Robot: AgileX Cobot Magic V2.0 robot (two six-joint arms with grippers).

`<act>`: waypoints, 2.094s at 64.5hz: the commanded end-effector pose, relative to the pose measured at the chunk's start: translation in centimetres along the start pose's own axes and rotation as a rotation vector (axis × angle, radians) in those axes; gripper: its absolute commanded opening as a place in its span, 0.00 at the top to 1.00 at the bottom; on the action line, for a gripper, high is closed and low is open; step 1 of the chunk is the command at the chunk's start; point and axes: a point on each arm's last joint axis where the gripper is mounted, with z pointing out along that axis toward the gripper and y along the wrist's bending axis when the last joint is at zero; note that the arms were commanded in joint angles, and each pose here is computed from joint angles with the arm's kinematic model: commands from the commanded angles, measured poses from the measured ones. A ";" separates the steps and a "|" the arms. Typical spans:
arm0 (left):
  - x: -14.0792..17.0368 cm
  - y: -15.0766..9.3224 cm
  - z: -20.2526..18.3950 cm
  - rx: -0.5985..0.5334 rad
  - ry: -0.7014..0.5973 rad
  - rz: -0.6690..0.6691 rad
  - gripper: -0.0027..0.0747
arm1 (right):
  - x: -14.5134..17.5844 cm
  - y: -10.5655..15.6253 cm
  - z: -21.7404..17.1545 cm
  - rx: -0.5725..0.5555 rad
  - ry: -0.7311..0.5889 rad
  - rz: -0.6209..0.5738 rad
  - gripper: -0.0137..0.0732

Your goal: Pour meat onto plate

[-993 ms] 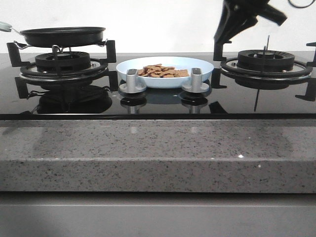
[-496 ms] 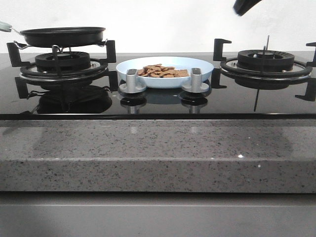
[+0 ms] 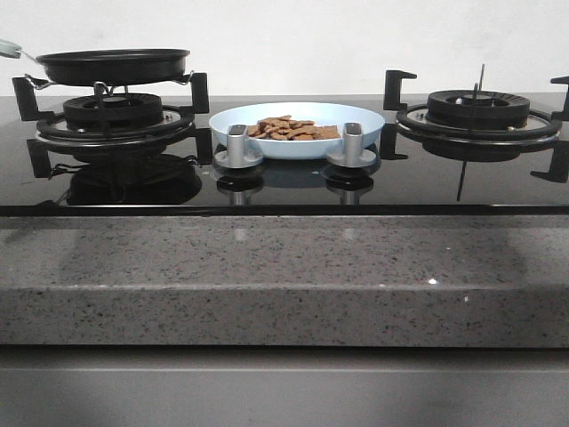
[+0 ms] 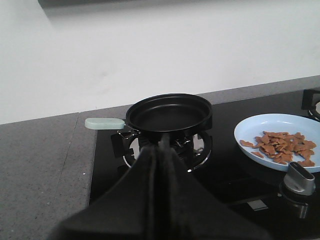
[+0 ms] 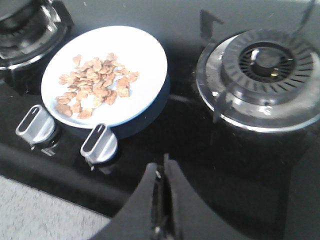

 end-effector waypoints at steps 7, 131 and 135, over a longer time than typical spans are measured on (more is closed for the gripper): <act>-1.3 0.4 -0.1 -0.033 -0.069 -0.022 0.99 | 2.2 0.2 -4.5 0.044 -0.259 -0.039 0.91; 3.8 0.5 -3.1 -0.154 -0.097 -0.072 0.99 | 10.8 0.3 -9.3 0.054 -0.493 -0.059 0.91; 5.1 0.2 -3.5 -0.132 -0.102 -0.069 0.99 | 10.8 0.3 -9.3 0.054 -0.493 -0.059 0.91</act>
